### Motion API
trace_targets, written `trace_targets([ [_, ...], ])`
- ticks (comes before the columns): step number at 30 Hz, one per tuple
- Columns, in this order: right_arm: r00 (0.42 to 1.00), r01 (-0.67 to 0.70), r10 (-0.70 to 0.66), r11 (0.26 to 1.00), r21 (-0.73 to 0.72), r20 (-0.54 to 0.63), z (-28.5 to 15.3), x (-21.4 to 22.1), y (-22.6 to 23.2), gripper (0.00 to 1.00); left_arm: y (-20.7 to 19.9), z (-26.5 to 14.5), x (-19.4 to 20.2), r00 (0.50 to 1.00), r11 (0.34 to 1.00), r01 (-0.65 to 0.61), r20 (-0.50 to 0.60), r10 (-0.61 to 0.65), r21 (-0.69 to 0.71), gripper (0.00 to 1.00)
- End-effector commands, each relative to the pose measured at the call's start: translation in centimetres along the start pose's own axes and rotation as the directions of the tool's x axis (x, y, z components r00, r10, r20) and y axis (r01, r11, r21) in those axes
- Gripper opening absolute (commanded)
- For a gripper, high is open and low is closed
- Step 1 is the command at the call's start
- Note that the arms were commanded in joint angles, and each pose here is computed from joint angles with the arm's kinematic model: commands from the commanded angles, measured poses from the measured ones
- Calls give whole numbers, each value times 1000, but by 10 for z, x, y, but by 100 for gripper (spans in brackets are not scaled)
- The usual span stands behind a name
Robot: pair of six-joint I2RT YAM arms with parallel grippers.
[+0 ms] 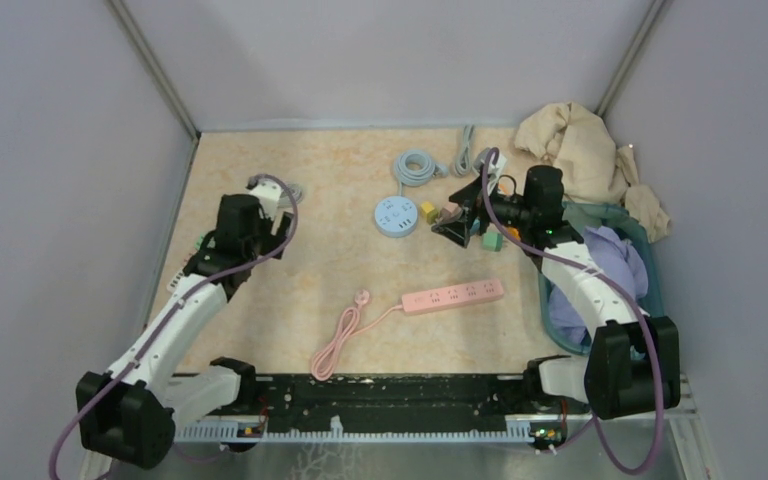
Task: Pull the plug off the socket
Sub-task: Move the socket to the center of the board.
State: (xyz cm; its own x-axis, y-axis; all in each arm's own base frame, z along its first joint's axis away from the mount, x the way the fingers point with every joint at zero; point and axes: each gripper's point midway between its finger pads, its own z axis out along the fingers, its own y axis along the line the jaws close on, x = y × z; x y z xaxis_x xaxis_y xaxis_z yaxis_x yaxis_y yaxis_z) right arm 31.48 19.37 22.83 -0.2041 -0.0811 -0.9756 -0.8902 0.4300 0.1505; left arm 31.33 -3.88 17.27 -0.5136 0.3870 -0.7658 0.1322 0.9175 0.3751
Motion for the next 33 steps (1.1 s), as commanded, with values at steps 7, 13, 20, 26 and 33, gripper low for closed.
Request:
trace_targets([
  [7, 994, 99, -99, 995, -5, 55, -3, -21, 2, 99, 104, 30, 20, 983, 958, 179, 83, -165, -223, 100],
  [13, 994, 94, -94, 996, -7, 52, -2, -18, 2, 98, 136, 42, 54, 948, 893, 317, 104, -300, -319, 100],
  [20, 995, 90, -89, 996, -14, 48, -1, -14, 2, 98, 146, 63, 71, 909, 853, 415, 95, -406, -317, 100],
  [26, 995, 91, -90, 996, -15, 45, -1, -11, 1, 98, 141, 81, 84, 843, 816, 531, 50, -535, -227, 100],
  [33, 996, 86, -84, 996, -27, 41, 0, -8, 2, 98, 147, 88, 109, 729, 709, 666, 2, -684, -232, 100],
])
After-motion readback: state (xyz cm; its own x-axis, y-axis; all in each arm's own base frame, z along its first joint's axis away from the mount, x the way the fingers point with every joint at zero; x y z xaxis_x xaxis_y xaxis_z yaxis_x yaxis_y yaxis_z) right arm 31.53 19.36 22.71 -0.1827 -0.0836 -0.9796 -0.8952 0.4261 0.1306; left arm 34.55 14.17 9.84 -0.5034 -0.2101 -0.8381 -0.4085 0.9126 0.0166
